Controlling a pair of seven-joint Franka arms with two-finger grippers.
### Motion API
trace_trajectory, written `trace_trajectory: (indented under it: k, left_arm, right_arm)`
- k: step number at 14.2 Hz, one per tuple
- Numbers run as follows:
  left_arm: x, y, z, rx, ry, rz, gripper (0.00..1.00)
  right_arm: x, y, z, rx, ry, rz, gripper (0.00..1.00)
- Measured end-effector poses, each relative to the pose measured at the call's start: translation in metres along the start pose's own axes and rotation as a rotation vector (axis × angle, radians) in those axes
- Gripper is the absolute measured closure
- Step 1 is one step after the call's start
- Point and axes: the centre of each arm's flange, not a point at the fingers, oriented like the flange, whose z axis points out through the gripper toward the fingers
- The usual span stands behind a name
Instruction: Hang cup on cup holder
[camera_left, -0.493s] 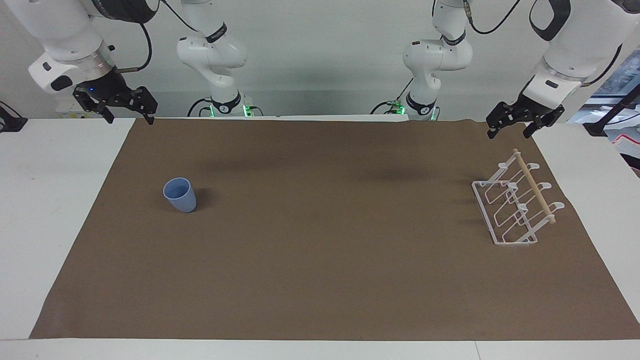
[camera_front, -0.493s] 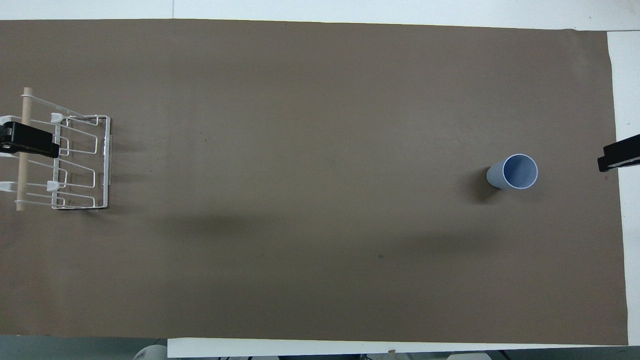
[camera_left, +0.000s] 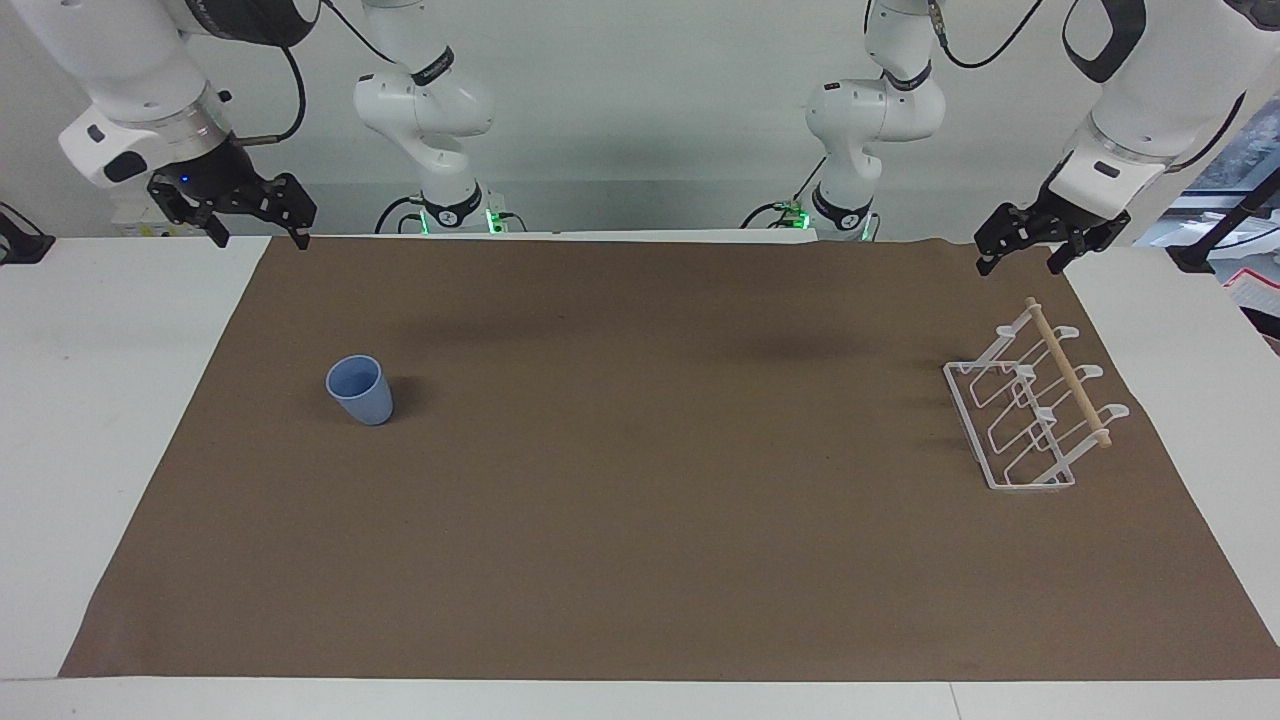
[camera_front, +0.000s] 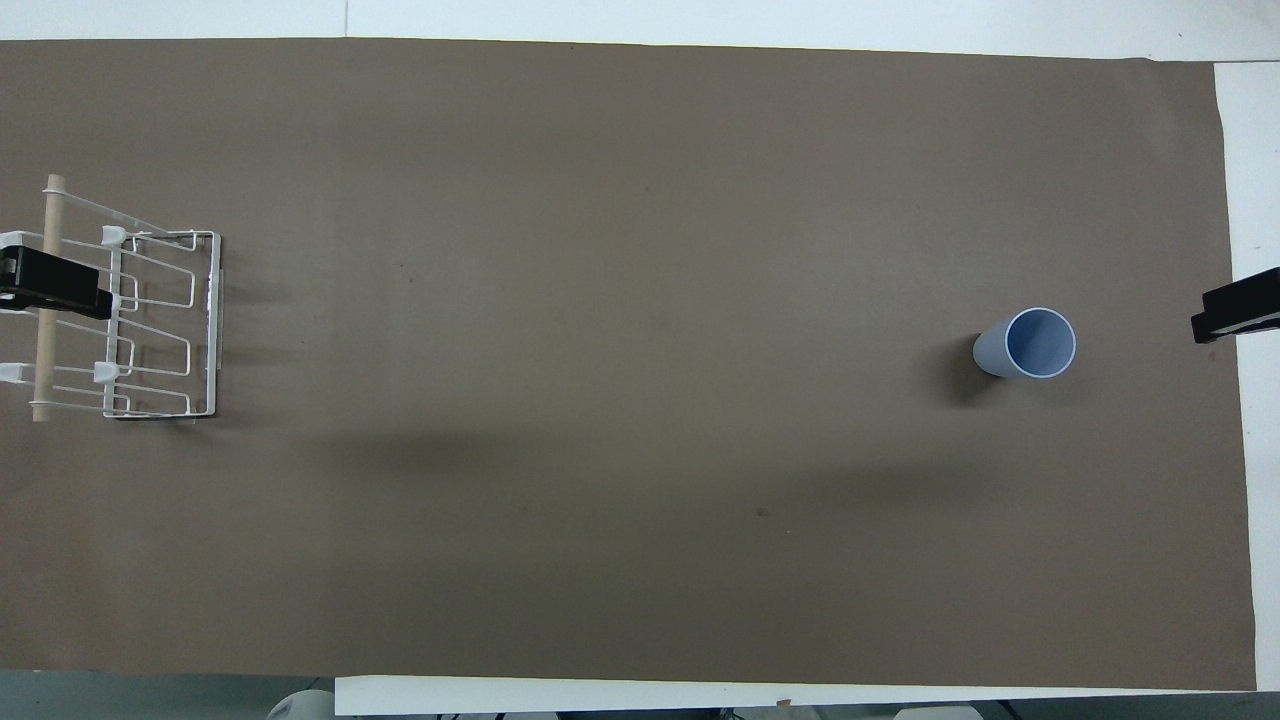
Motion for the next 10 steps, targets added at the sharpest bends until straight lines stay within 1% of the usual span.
trace_trajectory:
  k: [2,3,6,8,10]
  left_arm:
    - [-0.001,0.000,0.006,0.000,-0.016,0.000,0.00]
    - [-0.001,0.001,0.010,0.000,-0.027,-0.003,0.00]
    - [-0.005,0.001,0.017,0.001,-0.046,-0.022,0.00]
    - [-0.007,-0.001,0.016,0.001,-0.045,-0.026,0.00]
    - [-0.008,-0.002,0.015,0.000,-0.042,-0.029,0.00]
  right_arm:
    - [0.009,0.000,0.014,-0.006,0.046,-0.046,0.00]
    - [0.013,0.000,0.029,-0.009,0.060,-0.072,0.00]
    - [0.027,0.002,0.093,-0.012,0.086,-0.101,0.00]
    - [0.032,0.004,0.136,-0.011,0.081,-0.132,0.00]
    - [0.037,0.007,0.176,-0.014,0.098,-0.166,0.00]
